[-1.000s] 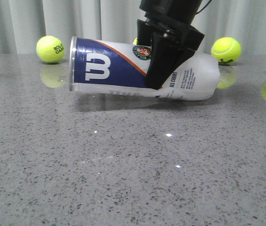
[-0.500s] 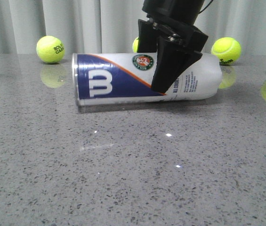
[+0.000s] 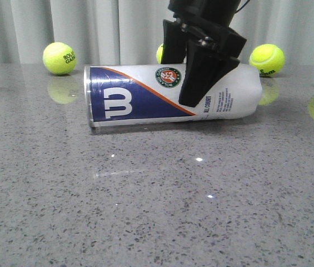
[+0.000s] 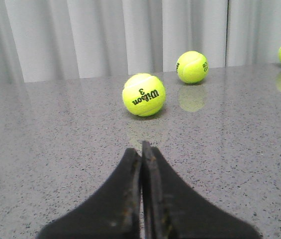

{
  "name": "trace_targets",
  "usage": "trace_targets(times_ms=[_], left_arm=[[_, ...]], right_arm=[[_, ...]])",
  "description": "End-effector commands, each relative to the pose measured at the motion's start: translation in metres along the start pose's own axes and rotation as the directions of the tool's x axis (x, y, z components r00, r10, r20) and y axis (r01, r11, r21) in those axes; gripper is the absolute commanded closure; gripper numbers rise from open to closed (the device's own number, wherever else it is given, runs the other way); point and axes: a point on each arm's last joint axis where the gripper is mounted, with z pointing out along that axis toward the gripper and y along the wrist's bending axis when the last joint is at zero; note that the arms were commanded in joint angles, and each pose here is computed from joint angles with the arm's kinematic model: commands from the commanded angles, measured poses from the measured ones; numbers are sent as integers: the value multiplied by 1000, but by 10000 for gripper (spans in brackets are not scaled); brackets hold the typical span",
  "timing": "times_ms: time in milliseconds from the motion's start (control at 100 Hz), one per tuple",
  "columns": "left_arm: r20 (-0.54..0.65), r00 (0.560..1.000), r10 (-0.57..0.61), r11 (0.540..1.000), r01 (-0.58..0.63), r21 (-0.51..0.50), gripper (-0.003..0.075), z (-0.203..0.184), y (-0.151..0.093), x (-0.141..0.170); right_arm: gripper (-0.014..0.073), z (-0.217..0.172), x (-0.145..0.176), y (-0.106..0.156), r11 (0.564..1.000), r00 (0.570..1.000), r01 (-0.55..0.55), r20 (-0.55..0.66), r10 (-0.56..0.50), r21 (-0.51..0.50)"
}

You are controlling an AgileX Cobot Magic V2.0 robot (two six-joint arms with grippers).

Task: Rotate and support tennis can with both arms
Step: 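Rotate the can and lower it lying sideways toward the table center, then open the right gripper and withdraw it upward from the can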

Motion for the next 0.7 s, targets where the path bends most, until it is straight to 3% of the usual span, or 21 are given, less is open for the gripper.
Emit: trace_targets(times_ms=[0,130,200,330,450,530,580,650,690], left_arm=[[68,998,-13,1000,14,-2,738,-1,-1,6],[68,998,-13,1000,14,-2,738,-1,-1,6],[68,998,-13,1000,14,-2,739,-1,-1,6],[68,998,-13,1000,14,-2,738,-1,-1,6],[68,998,-13,1000,14,-2,738,-1,-1,6],[68,998,-13,1000,14,-2,738,-1,-1,6],[68,998,-13,1000,14,-2,738,-1,-1,6],[68,998,-13,1000,14,-2,738,-1,-1,6],[68,998,-13,1000,14,-2,738,-1,-1,6]], right_arm=[[-70,-48,-16,3,993,998,39,54,-45,110],[-47,-78,-24,9,989,997,14,77,-25,144],[44,-94,-28,13,985,995,-47,98,32,163],[384,-110,-30,22,976,983,-158,121,141,151],[672,-118,-30,30,976,980,-173,116,159,129],[654,-121,-30,35,976,978,-189,107,178,105],[654,-123,-30,36,962,963,-256,112,245,93],[654,-125,-29,34,912,913,-399,135,386,91],[654,-126,-27,33,861,861,-502,149,487,83]])
